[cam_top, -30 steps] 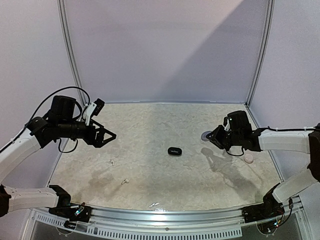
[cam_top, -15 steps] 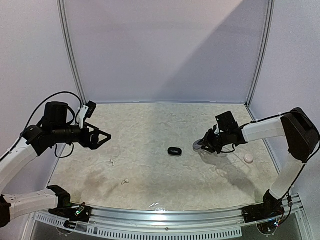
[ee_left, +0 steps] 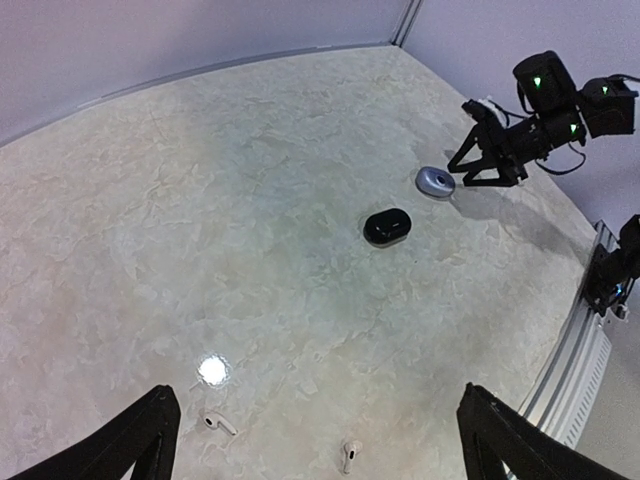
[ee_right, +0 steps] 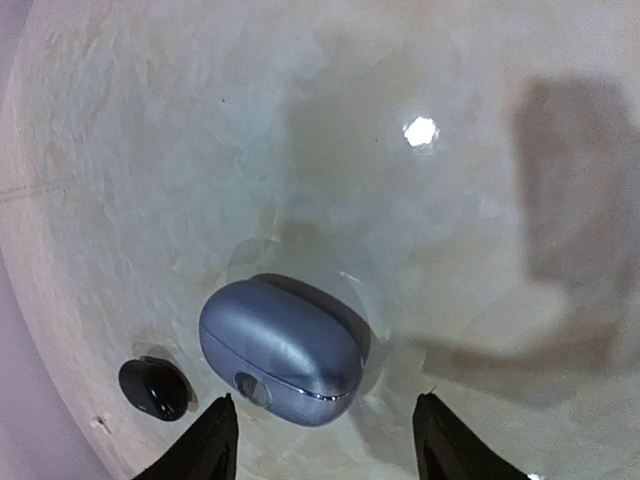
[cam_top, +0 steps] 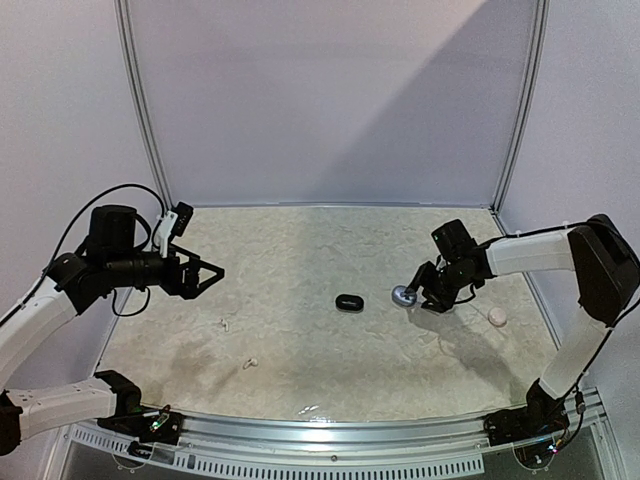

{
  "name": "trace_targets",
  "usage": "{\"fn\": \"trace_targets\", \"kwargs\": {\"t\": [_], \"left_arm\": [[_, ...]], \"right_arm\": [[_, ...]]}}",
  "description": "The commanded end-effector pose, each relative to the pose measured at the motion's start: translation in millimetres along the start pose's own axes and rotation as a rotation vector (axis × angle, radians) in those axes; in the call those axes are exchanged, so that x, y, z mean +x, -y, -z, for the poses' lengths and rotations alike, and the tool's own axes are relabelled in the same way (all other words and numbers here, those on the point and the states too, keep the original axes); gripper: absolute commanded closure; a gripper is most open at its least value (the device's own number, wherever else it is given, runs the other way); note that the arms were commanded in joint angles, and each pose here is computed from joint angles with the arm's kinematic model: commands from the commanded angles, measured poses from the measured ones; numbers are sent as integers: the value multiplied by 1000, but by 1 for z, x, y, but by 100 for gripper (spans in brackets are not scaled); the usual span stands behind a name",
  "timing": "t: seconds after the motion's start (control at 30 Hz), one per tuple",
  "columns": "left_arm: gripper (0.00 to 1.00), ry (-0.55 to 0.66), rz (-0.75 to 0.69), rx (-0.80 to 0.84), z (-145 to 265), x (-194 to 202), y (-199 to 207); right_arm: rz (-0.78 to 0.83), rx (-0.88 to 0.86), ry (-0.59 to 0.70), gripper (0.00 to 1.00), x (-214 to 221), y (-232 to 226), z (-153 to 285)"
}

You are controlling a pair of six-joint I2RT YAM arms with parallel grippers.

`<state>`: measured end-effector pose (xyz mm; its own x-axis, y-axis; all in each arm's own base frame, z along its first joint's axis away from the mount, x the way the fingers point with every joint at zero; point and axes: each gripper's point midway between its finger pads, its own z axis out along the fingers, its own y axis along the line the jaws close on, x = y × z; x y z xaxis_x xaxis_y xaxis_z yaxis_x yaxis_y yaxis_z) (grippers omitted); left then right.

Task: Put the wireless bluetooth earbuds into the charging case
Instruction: Place the charging case with the earbuds at the center of the board, then move the charging case to the center of the board.

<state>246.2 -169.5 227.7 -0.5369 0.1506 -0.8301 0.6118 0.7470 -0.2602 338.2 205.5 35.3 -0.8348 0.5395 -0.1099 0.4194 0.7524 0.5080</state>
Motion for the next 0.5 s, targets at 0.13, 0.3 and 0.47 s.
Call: {"fn": "trace_targets", "kwargs": {"t": [0.13, 0.3, 0.47], "left_arm": [[1, 18, 9, 3, -1, -1, -2], [1, 27, 2, 2, 0, -1, -2], [1, 30, -1, 4, 1, -1, -1]], "right_arm": [[141, 367, 237, 21, -47, 32, 92], [103, 517, 245, 13, -65, 80, 122], [25, 653, 211, 5, -74, 128, 134]]}}
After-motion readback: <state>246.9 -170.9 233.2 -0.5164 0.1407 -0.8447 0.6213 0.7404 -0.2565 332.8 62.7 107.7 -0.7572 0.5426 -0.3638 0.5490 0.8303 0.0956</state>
